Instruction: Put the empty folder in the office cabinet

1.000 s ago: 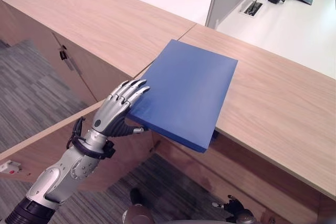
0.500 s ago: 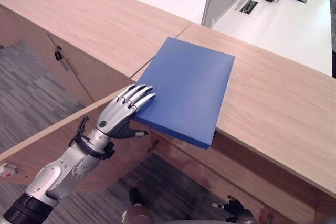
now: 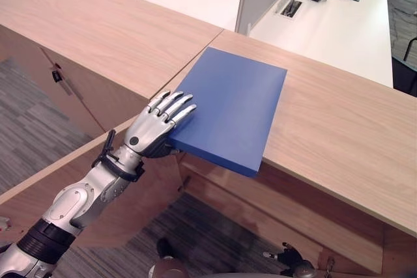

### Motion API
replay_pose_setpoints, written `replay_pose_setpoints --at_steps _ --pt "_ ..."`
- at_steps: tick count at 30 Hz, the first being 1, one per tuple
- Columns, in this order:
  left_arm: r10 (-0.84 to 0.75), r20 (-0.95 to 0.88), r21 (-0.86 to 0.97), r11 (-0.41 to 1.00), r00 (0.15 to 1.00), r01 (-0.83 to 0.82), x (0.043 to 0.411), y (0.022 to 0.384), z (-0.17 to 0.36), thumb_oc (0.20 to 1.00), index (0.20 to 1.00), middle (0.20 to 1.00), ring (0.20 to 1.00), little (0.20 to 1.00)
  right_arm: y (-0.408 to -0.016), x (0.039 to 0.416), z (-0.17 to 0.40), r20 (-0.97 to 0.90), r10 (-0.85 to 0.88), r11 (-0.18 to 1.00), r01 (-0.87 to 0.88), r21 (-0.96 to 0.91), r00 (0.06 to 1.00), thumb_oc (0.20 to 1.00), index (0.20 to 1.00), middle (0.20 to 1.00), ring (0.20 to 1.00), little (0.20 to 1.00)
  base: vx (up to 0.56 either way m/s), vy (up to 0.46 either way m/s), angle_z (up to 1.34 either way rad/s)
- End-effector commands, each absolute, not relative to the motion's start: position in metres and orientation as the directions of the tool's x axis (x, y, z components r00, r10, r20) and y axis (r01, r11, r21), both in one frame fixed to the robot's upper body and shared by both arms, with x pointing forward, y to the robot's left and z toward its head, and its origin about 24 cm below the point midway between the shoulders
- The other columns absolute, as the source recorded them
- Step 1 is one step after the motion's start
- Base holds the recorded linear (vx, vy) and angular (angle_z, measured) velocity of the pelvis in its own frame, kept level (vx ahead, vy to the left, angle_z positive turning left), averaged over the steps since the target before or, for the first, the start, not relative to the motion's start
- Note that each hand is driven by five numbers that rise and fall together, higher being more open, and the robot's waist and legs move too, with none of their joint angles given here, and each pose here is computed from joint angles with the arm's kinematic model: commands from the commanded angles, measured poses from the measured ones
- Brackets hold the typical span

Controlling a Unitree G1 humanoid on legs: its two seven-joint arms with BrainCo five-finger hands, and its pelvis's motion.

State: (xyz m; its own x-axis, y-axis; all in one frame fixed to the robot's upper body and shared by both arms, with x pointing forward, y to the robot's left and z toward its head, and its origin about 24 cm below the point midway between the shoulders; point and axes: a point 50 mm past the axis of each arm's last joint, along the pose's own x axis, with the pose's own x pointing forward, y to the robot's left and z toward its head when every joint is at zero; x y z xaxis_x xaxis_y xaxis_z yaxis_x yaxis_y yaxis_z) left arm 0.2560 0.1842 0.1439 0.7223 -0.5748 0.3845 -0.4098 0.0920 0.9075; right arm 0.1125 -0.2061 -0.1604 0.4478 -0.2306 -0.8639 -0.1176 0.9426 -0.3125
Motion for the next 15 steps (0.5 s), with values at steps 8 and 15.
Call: replay_pose_setpoints --at_steps 8,15 --pt "-0.542 0.403 0.853 -0.071 0.738 -0.518 0.280 0.192 0.141 0.200 0.200 0.200 0.200 0.200 -0.207 0.128 -0.155 -0.826 -0.237 0.920 -0.156 -0.361 0.511 1.000 1.000 1.000 1.000 1.000 0.00 0.000 0.00" --pt "-0.502 0.220 0.901 -0.225 0.837 -0.371 0.294 0.195 0.094 0.200 0.200 0.200 0.200 0.200 -0.211 0.132 -0.152 -0.816 -0.248 0.909 -0.164 -0.382 0.522 1.000 1.000 1.000 1.000 1.000 -0.01 0.006 -0.01"
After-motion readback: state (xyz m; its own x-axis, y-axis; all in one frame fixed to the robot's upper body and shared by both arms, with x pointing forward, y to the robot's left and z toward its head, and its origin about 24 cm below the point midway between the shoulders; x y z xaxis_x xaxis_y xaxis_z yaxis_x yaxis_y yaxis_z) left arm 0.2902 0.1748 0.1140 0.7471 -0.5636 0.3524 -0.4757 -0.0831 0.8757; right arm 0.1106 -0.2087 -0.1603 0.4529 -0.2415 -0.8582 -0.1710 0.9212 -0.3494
